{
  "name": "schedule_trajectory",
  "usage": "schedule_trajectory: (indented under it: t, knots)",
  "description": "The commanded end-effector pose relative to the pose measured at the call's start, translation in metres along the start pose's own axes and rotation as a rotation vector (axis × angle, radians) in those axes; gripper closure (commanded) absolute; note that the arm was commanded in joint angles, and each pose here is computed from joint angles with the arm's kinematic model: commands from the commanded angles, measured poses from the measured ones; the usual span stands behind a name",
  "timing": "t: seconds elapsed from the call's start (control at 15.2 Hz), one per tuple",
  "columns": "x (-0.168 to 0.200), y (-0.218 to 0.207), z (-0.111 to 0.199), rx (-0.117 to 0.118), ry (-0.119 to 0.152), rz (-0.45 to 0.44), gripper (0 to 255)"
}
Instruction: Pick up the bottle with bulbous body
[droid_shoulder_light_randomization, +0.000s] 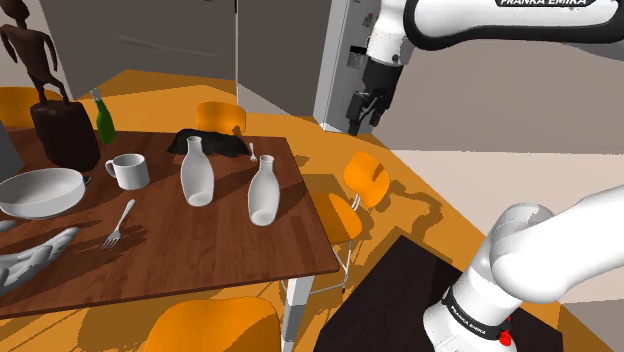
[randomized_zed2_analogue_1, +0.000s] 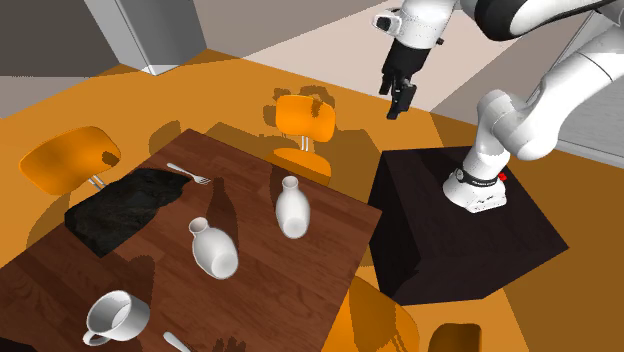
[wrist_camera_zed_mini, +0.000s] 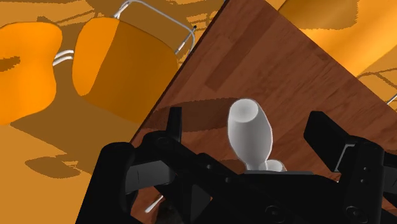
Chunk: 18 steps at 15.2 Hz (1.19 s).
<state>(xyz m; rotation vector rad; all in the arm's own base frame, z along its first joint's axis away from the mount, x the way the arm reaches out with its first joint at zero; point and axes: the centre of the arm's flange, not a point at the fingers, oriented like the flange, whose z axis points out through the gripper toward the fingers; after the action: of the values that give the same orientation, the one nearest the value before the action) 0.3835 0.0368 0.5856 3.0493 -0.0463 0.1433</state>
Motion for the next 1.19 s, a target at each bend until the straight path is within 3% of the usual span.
schedule_trajectory:
  t: [0.0,1.12]
  knots:
    - [0.02,-0.011,0.016,0.01,-0.001,0.001,0]
    - [0.19,-0.07,0.149,0.089,-0.021,0.01,0]
